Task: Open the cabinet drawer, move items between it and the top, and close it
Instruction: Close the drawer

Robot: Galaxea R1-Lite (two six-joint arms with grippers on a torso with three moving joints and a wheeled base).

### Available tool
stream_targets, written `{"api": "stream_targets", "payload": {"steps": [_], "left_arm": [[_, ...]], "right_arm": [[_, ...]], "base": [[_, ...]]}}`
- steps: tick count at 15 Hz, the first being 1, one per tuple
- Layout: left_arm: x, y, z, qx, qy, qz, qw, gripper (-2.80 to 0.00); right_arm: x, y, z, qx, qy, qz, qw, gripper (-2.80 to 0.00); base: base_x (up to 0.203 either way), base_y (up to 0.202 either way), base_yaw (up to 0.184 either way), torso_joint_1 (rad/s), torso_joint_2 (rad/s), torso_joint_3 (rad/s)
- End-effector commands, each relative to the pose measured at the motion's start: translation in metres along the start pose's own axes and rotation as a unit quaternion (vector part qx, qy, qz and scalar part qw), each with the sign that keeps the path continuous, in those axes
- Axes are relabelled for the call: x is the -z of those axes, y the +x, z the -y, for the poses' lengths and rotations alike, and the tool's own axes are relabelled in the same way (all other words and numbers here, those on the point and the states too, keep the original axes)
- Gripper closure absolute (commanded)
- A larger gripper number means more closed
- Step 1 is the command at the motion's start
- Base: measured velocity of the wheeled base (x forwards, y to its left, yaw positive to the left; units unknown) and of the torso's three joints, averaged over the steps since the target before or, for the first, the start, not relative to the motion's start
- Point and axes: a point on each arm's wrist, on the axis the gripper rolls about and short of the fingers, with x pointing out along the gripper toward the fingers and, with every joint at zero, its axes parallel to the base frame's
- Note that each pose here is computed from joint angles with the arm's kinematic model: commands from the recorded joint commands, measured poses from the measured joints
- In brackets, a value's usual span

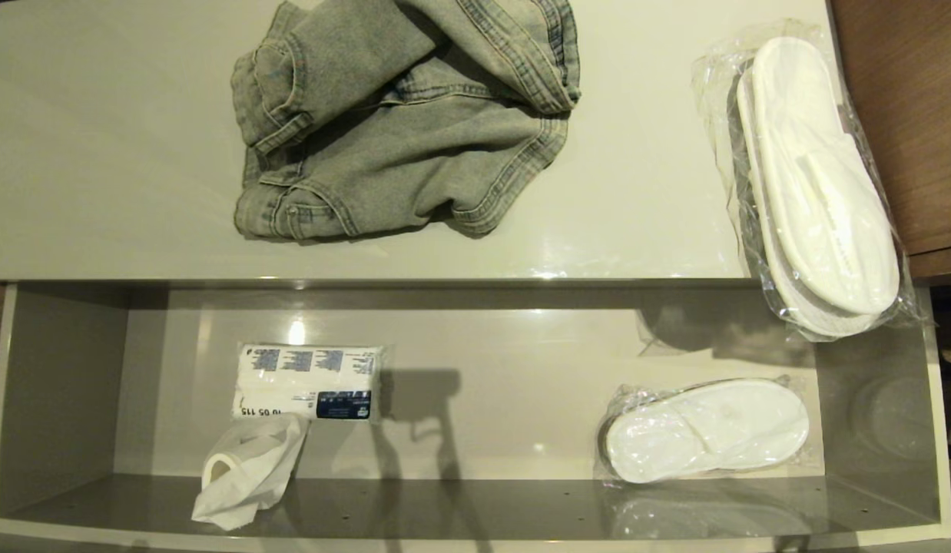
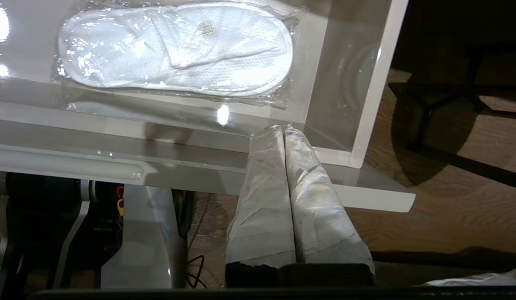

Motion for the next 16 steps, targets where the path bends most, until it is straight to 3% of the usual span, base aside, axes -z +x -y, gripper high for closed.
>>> {"api": "stream_targets", "payload": {"steps": [1,16], "left_arm": [[-0.0002,0.0000,0.0000,0.000,0.000,0.001,1.0000,0.00],[0.0001,0.0000,0.0000,0.000,0.001,0.000,1.0000,0.00]], "right_arm": [[0.0003,0.0003,-0.0002,-0.002,-0.001,-0.002,1.000,0.00],[0.0003,0.0003,-0.0002,-0.002,-0.002,-0.002,1.000,0.00]], "base": [[0.000,0.000,0.000,0.000,0.00,0.000],[0.000,0.000,0.000,0.000,0.00,0.000]]}}
